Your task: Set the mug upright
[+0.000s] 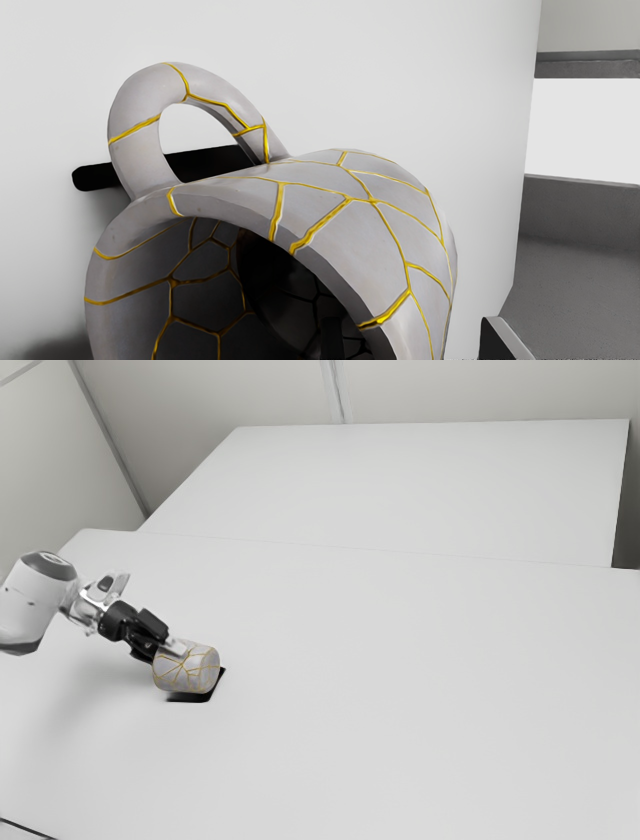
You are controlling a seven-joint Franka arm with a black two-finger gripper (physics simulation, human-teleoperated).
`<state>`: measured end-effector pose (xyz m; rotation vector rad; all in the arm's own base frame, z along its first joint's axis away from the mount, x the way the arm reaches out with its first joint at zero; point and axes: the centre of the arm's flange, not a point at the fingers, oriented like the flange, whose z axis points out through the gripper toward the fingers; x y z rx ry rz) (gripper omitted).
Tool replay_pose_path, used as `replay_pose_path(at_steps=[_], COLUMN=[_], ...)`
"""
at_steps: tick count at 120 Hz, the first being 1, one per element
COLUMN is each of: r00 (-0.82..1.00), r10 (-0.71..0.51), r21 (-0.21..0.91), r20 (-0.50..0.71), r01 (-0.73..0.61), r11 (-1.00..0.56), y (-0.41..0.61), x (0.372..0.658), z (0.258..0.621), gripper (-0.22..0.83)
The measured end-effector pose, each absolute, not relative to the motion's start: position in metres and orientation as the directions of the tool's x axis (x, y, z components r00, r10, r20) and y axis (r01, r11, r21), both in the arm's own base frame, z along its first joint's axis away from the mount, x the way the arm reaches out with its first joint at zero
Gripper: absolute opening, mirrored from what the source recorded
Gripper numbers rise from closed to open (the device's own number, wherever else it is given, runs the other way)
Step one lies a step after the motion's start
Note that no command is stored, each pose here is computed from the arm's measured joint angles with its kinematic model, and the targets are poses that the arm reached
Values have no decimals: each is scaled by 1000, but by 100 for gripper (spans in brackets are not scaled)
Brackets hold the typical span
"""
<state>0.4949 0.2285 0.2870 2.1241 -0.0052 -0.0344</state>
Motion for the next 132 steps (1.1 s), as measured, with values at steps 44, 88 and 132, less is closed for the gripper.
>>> replay_pose_path(at_steps=[44, 88, 132], r00=[999, 975, 853], r10=[-38, -208, -511], r21=[876, 737, 310], r20=[-23, 73, 104], r01=[2, -193, -516], r11=[-482, -647, -799], y=[225, 185, 89], x=[492, 511, 534], z=[292, 370, 397], gripper=[-12, -17, -17])
